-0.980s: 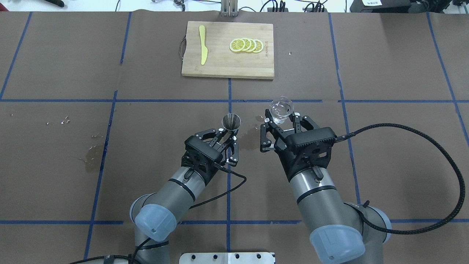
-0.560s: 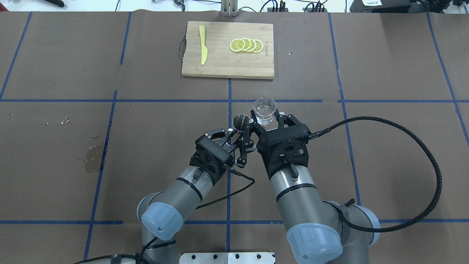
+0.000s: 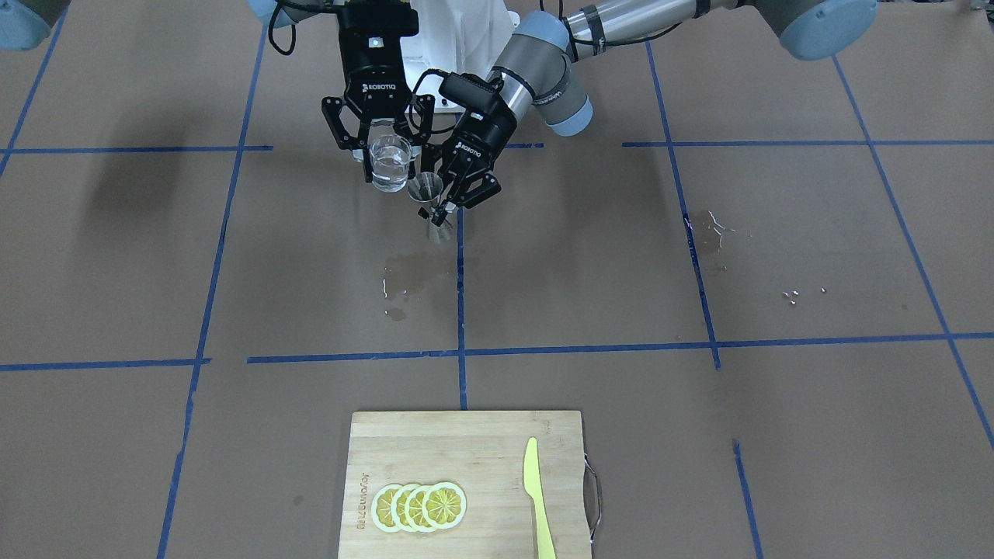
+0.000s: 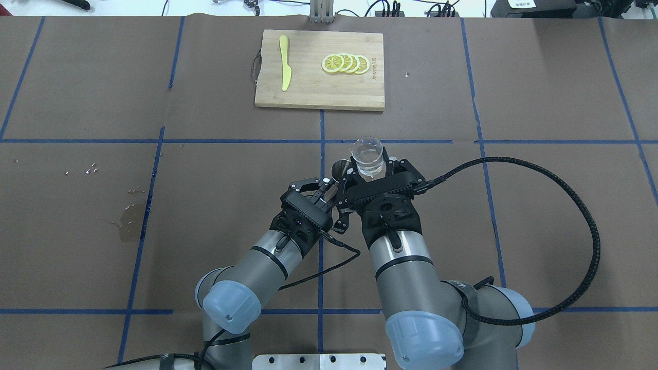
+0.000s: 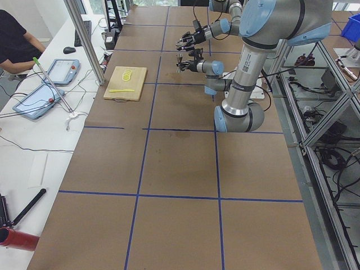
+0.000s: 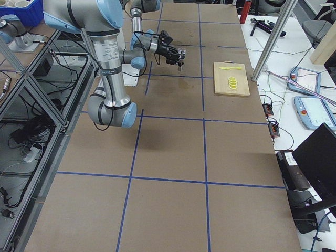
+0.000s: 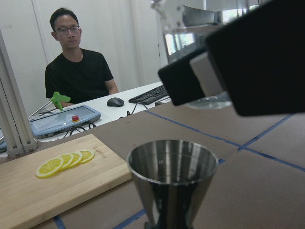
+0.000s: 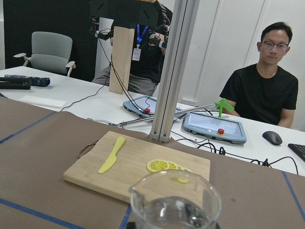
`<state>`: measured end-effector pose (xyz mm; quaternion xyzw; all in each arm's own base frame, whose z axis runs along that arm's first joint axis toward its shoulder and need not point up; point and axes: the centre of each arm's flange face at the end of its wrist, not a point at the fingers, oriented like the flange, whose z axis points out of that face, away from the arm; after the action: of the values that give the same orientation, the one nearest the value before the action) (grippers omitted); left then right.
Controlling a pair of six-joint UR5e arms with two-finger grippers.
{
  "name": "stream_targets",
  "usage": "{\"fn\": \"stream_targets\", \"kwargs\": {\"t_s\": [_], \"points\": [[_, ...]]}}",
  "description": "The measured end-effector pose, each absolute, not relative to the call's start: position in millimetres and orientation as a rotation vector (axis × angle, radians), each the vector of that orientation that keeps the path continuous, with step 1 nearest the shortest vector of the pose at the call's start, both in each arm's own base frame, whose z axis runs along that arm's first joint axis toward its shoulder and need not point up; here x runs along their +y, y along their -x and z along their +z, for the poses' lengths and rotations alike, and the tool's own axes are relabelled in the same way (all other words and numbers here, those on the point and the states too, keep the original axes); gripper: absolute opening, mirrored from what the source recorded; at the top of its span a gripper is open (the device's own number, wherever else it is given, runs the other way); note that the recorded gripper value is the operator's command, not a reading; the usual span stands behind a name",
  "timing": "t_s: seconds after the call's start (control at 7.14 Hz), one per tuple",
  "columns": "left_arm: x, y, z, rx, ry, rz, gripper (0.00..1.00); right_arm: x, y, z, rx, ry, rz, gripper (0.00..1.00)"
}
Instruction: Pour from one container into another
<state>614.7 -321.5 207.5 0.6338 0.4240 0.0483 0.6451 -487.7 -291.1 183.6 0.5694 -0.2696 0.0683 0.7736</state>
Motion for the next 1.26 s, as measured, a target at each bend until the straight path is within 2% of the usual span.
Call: {"fn": "stream_targets", "kwargs": {"t_s": [0.42, 1.26], "points": [[-322.3, -616.9, 207.7, 0.961, -1.442, 0.112, 0.0, -289.2, 483.9, 164.9, -0.458, -1.229, 0.037, 0.0], [-321.8, -617.6, 206.0, 0.964, -1.443, 0.112, 0.0, -287.9, 488.5, 166.7, -0.231, -1.235, -0.207, 0.0]]}}
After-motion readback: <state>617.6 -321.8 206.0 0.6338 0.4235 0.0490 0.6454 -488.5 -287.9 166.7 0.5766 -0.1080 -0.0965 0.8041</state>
